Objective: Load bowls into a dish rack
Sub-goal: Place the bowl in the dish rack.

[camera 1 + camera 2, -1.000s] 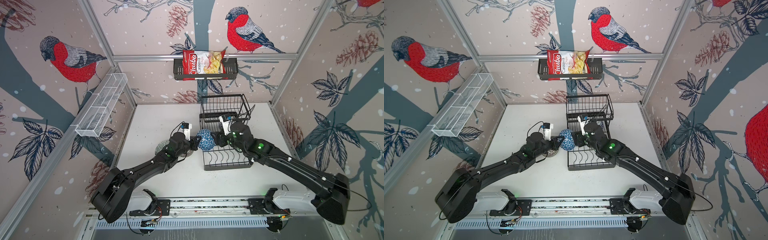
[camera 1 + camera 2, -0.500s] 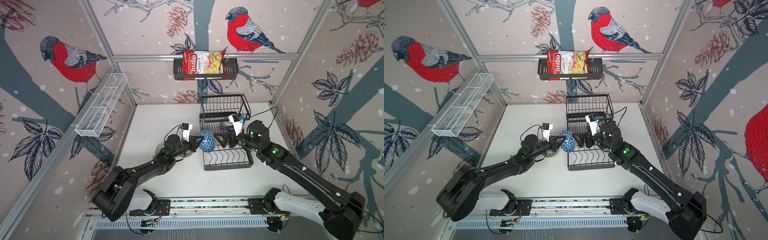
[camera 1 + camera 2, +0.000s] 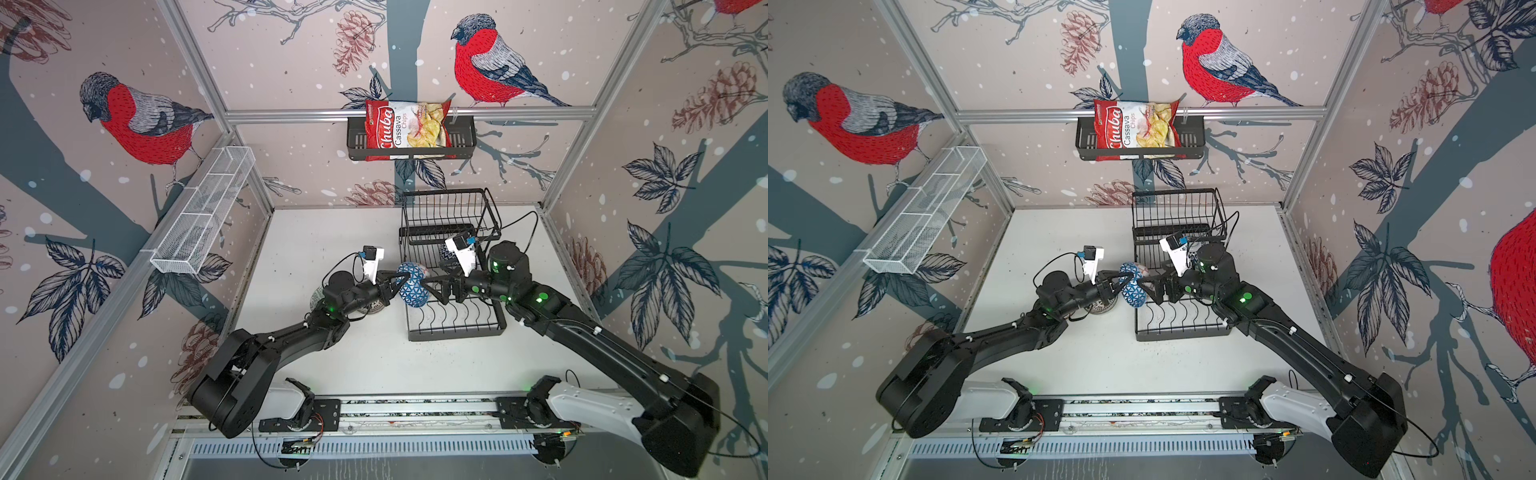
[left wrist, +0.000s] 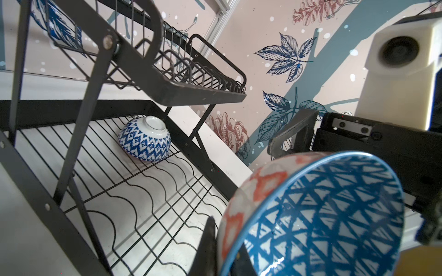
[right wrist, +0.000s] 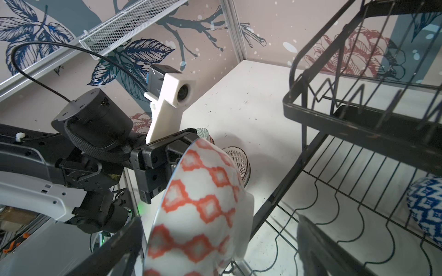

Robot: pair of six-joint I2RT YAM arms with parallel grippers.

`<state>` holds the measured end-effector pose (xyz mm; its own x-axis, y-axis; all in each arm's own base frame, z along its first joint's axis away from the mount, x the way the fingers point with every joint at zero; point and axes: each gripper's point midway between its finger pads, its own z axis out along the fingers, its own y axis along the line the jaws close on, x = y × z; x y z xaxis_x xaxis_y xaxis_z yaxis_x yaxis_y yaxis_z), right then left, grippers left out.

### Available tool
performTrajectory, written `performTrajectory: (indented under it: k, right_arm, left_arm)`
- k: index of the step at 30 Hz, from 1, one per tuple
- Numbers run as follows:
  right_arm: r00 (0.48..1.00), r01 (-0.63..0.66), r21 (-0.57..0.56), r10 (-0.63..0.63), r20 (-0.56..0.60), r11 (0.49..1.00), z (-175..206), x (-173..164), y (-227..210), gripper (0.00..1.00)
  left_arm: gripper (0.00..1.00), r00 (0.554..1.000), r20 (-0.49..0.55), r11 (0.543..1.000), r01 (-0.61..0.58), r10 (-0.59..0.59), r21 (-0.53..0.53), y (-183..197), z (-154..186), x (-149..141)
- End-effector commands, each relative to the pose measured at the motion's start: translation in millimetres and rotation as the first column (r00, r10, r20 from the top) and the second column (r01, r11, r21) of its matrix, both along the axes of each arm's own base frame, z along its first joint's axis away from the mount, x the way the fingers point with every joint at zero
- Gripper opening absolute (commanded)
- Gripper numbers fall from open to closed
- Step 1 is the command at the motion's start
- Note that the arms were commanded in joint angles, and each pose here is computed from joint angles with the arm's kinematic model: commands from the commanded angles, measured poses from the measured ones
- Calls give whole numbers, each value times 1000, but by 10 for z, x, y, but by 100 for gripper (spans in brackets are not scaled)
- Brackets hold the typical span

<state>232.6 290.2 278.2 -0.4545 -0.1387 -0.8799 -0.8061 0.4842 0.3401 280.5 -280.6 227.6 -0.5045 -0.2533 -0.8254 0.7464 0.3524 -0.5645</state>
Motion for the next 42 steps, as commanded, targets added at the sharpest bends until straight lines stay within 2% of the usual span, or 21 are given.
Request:
performTrajectory:
  k: [1,18,26,31,42]
  right_arm:
    - [999,-43,22,43,13,999,31,-40,53,100]
    - [986,-162,60,164,-31,985,-47,-172,201,100]
    - [980,-194,91,197,-21,977,18,-220,230,94]
    - [982,-187,96,189,-12,978,35,-196,237,87]
    - [978,-200,95,204,-38,975,-16,-200,267,83]
  left_arm:
    - [0,994,101,996,43,-35,-74,-10,285,-78]
    - [0,992,123,992,51,-36,-119,15,397,-72]
    - [0,993,113,990,60,-45,-124,4,381,-71]
    - [0,993,109,990,60,-47,-125,-2,378,-62]
    - [0,993,106,990,58,-44,-126,1,375,-55]
